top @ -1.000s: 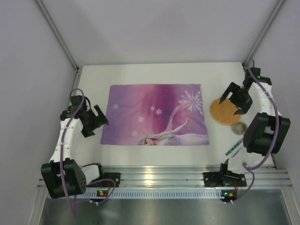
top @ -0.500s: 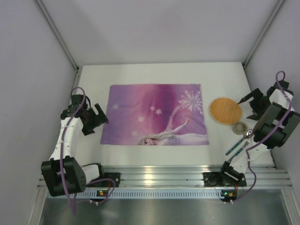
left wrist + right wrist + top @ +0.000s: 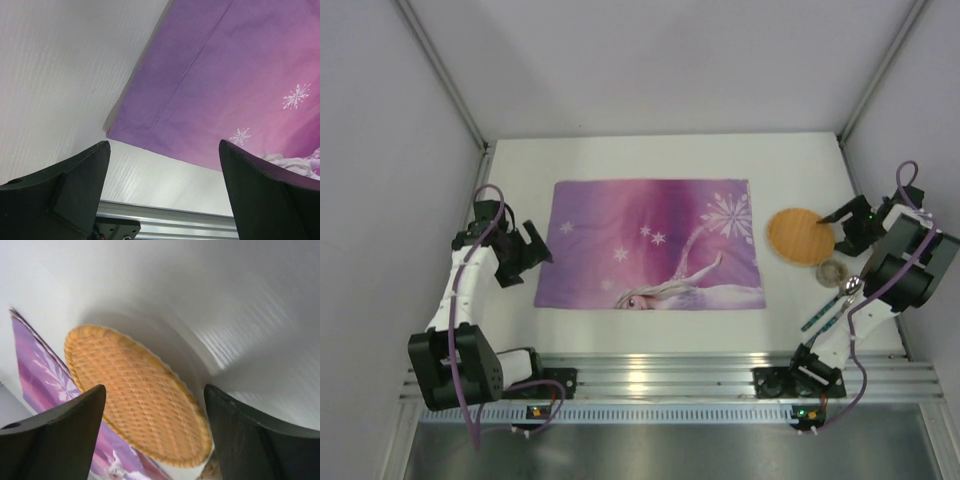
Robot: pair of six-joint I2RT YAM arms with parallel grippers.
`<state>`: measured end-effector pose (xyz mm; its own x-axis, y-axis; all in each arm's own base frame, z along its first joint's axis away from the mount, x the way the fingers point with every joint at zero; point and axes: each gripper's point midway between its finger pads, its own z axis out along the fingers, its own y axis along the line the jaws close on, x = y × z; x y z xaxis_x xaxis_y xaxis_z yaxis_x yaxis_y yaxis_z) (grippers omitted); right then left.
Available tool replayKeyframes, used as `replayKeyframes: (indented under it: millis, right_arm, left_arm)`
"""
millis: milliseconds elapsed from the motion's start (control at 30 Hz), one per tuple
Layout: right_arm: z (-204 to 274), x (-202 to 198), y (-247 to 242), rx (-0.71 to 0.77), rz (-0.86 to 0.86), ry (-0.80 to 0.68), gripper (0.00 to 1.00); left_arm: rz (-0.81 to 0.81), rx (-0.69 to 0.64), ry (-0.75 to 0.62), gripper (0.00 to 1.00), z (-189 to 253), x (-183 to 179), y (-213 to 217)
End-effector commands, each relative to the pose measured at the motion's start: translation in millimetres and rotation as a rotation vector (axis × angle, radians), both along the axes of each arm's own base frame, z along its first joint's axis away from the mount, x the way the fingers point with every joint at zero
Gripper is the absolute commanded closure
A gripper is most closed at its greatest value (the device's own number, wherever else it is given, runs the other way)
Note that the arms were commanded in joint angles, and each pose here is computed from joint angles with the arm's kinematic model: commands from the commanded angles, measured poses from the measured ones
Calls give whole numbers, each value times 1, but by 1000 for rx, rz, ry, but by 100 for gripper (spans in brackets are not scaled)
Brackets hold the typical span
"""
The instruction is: Set the dinner table for one person
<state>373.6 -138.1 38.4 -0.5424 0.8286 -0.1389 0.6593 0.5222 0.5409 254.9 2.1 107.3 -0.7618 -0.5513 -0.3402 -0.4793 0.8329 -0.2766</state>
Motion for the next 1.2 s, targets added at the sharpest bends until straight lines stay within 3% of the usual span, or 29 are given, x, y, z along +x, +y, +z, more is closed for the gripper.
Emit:
replayKeyframes:
  millis: [0, 67, 167, 200, 367, 400, 467, 533, 867, 1167]
  right_arm:
    - [-38, 9, -1, 0, 1, -42, 22]
    - [-42, 9, 8, 22, 14, -59, 27]
    - [-38, 17, 9, 20, 33, -108, 41]
    - [-41, 17, 10, 28, 42, -105, 50]
    - [-40, 24, 9, 32, 83, -125, 69]
    - [-40, 25, 9, 30, 86, -128, 78]
    - [-38, 26, 10, 30, 97, -137, 85]
    - [-33, 30, 15, 26, 116, -151, 99]
    - [35, 57, 61, 21, 219, -301, 100]
    - [140, 83, 128, 128, 221, -575, 100]
  left_arm:
    - [-18, 5, -25, 5, 2, 8, 0]
    - [-17, 6, -23, 5, 1, 7, 0]
    - [-16, 3, -18, 5, 0, 8, 0]
    - [-18, 2, -16, 5, -1, 7, 0]
    - [-16, -2, -4, 6, -4, 7, 0]
    - [-17, -4, -1, 6, -5, 7, 0]
    - [-20, -3, -2, 6, -4, 8, -1]
    - [-17, -1, -2, 6, -5, 8, 0]
    - [-14, 4, -18, 6, -2, 9, 0]
    - [-16, 9, -40, 6, 3, 9, -1]
